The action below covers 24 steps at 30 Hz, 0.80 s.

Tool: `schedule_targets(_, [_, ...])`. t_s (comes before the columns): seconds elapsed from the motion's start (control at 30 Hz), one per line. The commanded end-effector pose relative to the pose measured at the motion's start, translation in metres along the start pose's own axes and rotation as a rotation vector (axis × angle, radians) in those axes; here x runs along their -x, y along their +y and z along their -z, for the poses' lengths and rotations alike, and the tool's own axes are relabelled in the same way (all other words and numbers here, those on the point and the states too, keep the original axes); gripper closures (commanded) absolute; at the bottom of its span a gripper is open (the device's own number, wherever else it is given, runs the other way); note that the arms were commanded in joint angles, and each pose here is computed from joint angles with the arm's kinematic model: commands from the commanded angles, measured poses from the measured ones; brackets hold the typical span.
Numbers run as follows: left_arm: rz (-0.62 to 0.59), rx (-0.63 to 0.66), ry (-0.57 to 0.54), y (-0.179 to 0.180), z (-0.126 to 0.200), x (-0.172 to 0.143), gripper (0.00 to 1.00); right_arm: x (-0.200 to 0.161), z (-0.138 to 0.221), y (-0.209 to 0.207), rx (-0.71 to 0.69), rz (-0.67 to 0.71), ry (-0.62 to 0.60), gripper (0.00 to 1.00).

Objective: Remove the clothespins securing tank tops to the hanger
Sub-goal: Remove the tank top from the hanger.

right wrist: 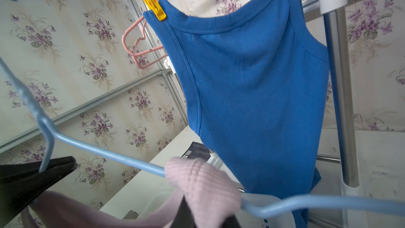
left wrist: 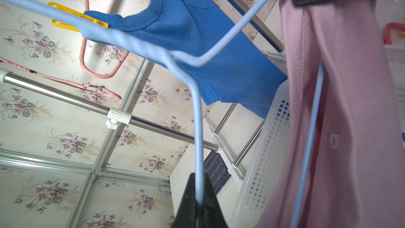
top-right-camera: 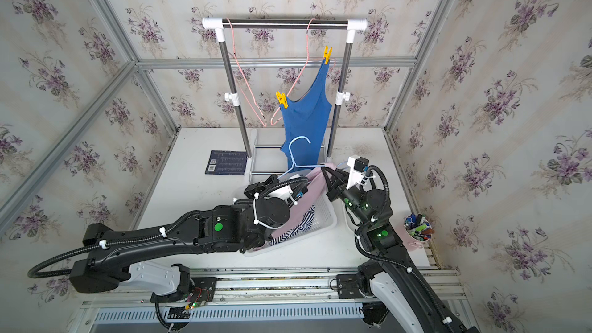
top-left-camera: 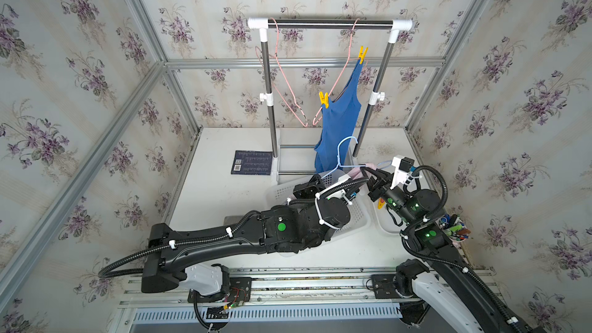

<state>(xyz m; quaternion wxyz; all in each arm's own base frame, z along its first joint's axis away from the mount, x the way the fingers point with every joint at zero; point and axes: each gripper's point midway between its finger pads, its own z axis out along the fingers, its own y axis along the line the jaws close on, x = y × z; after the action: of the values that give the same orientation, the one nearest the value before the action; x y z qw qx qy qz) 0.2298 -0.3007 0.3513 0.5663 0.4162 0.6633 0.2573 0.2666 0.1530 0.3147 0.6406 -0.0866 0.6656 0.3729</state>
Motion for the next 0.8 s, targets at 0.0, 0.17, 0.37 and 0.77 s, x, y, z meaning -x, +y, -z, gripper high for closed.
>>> schedule_targets(0.0, [-0.026, 0.042, 0.036, 0.007, -0.003, -0.010, 0.97, -0.005, -0.003, -0.006, -0.033, 0.013, 0.045, 0.94])
schedule_targets(0.17, [-0.018, 0.014, 0.034, 0.007, -0.003, -0.020, 0.97, -0.015, -0.008, -0.017, -0.082, 0.003, 0.127, 1.00])
schedule_targets(0.37, [-0.060, 0.020, 0.085, 0.005, -0.013, -0.039, 0.98, -0.013, -0.005, -0.038, -0.105, -0.091, 0.159, 1.00])
schedule_targets(0.77, [-0.066, -0.019, 0.087, 0.003, -0.012, -0.053, 1.00, -0.007, 0.017, -0.104, -0.198, -0.285, 0.131, 1.00])
